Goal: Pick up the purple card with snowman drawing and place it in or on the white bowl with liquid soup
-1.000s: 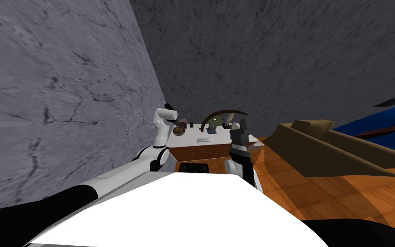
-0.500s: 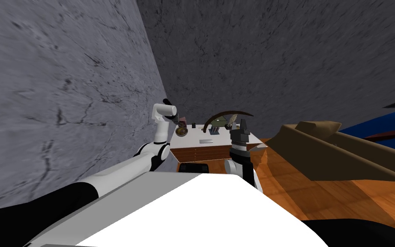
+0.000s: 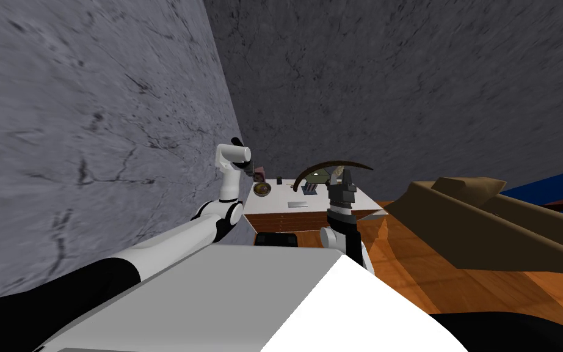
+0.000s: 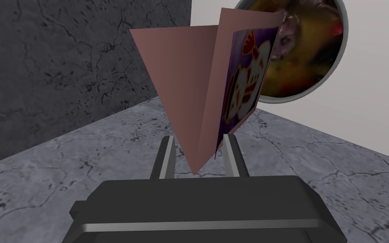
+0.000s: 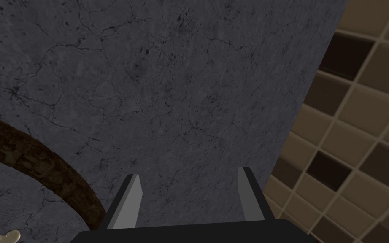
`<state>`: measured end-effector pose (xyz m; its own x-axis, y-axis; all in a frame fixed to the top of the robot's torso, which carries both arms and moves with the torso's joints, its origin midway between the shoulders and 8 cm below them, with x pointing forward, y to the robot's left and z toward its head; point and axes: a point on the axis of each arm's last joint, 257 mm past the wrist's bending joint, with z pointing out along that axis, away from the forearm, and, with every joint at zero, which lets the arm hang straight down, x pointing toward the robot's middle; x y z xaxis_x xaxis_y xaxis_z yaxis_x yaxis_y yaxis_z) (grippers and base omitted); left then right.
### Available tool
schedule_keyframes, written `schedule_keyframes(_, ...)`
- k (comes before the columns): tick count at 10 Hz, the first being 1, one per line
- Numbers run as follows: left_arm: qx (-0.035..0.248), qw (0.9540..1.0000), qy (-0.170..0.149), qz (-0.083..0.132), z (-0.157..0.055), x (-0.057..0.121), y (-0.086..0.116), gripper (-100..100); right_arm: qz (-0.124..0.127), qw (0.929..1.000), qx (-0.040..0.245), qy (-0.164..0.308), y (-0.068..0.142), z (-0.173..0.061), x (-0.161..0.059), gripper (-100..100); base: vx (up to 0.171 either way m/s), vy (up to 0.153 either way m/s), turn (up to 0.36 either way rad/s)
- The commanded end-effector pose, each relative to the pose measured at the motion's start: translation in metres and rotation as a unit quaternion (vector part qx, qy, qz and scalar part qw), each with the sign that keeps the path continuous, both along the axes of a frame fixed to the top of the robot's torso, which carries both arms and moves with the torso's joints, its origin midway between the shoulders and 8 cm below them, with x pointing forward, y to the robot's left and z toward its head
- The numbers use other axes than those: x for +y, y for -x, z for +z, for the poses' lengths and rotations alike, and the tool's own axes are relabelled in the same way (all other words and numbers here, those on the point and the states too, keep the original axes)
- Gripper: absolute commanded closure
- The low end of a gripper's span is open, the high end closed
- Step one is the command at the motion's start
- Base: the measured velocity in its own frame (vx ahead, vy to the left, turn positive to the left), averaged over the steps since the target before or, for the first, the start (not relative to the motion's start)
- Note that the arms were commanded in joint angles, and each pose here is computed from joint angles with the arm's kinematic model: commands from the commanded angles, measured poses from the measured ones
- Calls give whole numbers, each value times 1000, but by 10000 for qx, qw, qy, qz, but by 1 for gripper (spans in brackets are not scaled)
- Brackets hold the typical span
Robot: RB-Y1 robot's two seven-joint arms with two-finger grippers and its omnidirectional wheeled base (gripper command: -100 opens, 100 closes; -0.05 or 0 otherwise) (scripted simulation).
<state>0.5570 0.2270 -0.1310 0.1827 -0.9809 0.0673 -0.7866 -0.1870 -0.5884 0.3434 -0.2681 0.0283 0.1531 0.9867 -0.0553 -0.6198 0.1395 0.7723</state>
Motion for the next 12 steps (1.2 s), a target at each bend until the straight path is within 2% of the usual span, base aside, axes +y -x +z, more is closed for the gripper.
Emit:
schedule_keyframes(1,0,10000,0,0,0,0,0,-100,0,10000,0,0,0,0,0,0,5,5,-1)
schedule_keyframes(5,0,10000,0,1,0,0,0,-100,0,10000,0,0,0,0,0,0,0,0,0)
schedule_keyframes(6,0,10000,0,1,0,0,0,0,0,10000,0,0,0,0,0,0,0,0,0)
schedule_keyframes(7,1,10000,-1,10,11,0,4,-100,0,10000,0,0,0,0,0,0,18,4,-15)
schedule_keyframes(12,2,10000,-2,33,39,-1,16,-100,0,10000,0,0,0,0,0,0,10,3,-4)
